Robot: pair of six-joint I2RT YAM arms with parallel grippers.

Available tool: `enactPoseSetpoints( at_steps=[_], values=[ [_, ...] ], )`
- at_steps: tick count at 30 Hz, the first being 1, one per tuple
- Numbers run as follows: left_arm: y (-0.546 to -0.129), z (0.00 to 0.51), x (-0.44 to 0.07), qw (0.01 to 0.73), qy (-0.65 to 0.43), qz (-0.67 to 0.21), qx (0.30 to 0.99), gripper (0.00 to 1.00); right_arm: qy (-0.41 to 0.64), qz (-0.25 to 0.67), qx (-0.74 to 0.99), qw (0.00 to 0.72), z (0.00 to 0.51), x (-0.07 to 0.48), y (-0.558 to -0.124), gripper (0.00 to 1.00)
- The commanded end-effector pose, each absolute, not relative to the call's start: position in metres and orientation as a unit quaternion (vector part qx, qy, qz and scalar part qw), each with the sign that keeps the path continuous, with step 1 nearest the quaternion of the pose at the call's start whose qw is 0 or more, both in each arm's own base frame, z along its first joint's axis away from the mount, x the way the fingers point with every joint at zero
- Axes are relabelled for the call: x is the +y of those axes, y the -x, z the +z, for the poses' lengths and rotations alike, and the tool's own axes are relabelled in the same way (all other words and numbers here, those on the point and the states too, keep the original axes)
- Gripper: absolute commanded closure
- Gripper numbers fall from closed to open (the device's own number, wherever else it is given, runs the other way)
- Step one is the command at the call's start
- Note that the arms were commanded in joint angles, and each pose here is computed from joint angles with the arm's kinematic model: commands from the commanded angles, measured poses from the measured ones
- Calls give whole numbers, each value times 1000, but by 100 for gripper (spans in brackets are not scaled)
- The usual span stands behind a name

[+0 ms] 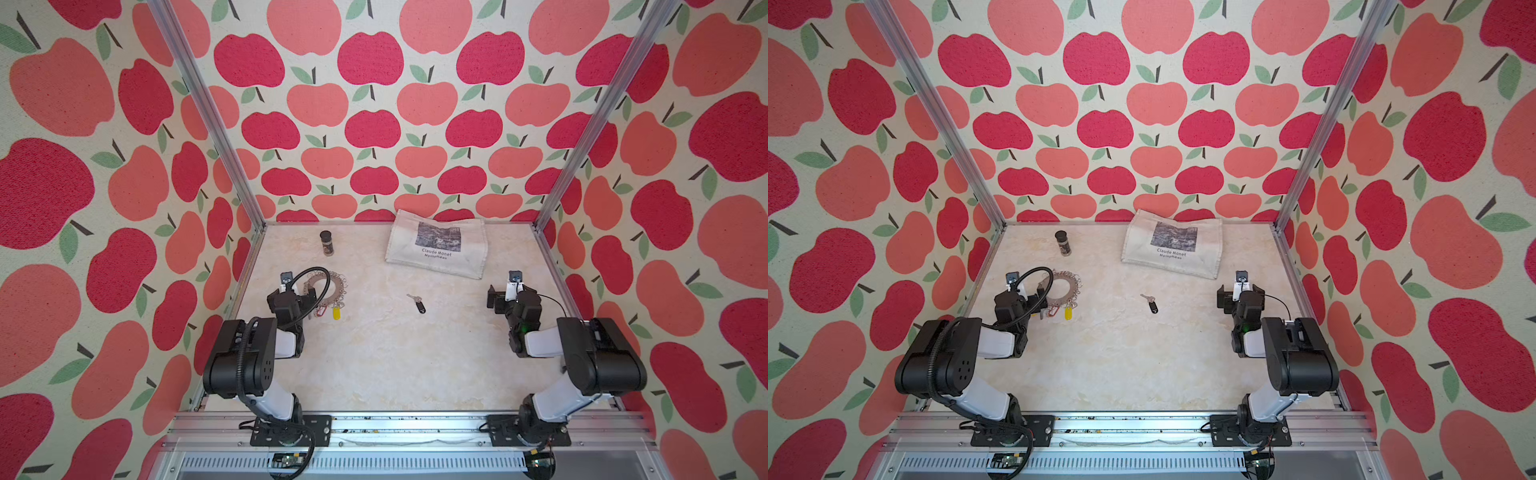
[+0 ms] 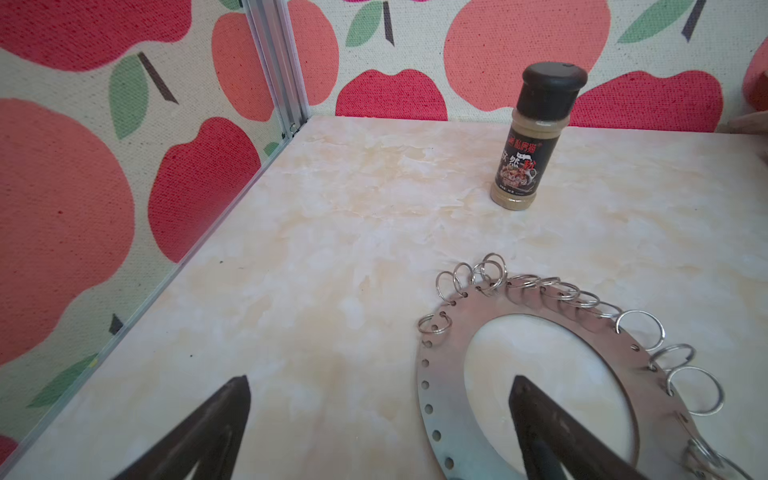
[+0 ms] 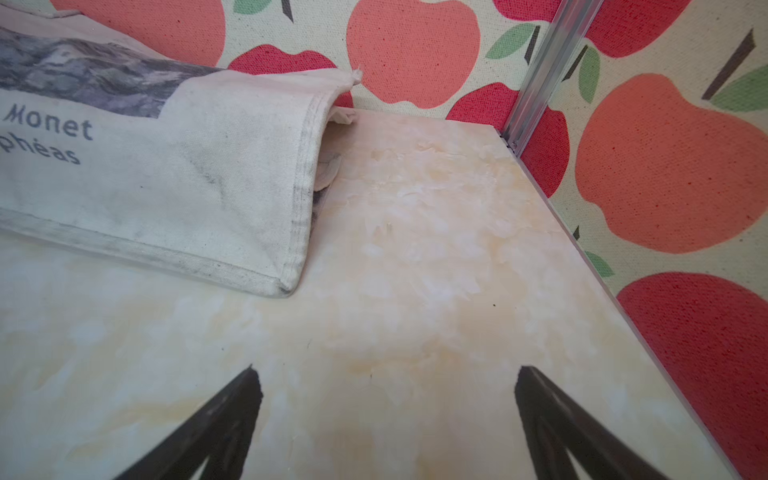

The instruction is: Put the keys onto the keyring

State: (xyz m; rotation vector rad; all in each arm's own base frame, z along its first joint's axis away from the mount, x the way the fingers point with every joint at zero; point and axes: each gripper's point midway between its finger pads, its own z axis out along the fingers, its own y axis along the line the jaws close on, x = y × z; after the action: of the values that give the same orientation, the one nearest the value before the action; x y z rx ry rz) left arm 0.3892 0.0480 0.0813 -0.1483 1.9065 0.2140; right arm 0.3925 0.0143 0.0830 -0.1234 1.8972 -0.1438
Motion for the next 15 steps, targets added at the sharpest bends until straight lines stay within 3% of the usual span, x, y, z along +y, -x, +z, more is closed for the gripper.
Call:
enactPoseSetpoints(
  at_steps=[1, 15],
  values=[
    [-395, 84, 48, 573, 66, 83, 812, 1, 51, -50, 805, 589, 93, 16, -398, 1],
    [-395, 83, 48, 573, 66, 82, 813, 1, 52, -49, 806, 588, 92, 17, -397, 1]
  ],
)
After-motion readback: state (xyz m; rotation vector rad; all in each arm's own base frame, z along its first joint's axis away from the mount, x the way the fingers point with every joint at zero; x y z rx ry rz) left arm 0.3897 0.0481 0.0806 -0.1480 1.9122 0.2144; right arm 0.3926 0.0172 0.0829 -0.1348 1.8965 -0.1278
